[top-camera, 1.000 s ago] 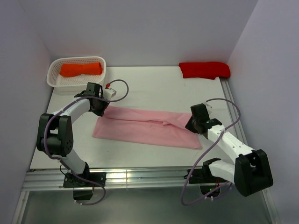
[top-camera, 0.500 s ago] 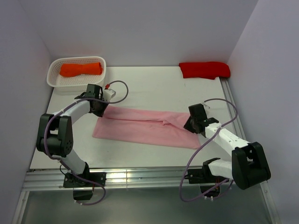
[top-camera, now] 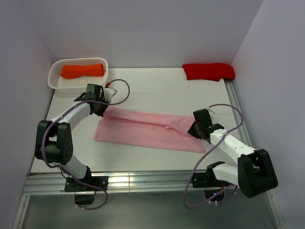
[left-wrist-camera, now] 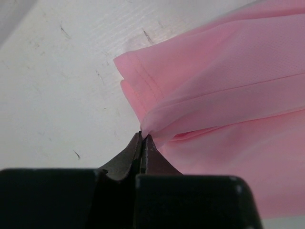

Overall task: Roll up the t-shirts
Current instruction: Fold the tshirt

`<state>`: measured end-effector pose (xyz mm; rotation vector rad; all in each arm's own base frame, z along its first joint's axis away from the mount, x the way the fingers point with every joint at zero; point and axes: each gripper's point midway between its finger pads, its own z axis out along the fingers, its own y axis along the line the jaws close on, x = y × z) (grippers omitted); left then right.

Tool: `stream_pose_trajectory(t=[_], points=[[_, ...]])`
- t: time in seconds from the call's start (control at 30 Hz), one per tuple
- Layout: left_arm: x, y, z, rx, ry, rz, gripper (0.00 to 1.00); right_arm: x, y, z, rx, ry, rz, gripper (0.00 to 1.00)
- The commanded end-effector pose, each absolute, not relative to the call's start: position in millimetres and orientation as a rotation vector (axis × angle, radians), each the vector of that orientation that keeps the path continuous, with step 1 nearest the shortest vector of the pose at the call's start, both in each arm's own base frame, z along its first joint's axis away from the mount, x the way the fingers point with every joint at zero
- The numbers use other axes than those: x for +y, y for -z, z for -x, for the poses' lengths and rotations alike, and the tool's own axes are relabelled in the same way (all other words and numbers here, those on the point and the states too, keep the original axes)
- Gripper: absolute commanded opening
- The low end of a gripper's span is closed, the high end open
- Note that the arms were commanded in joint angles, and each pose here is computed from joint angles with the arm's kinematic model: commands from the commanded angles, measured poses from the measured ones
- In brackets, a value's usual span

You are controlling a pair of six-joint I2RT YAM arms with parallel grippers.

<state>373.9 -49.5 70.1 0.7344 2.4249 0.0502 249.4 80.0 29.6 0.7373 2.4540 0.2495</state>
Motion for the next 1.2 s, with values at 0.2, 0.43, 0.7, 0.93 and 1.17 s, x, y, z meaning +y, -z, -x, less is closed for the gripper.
stream_pose_trajectory(t=[0.2, 0.43, 0.7, 0.93, 1.17], points=[[-41, -96, -404, 2.363, -0.115, -0.675, 0.0, 81, -64, -264, 2.367, -0.277, -0.722, 0.07], [-39, -94, -407, 2.37, -0.116, -0.669, 0.0, 81, -81, -269, 2.338, -0.286, -0.708, 0.06], [-39, -83, -392, 2.414, -0.096, -0.694, 0.0, 80, -70, -262, 2.362, -0.275, -0.713, 0.06], [-34, -46, -369, 2.497, -0.09, -0.711, 0.01, 85, -29, -243, 2.41, -0.322, -0.757, 0.06], [-35, -38, -360, 2.51, -0.065, -0.706, 0.19, 85, -23, -237, 2.419, -0.326, -0.761, 0.29]])
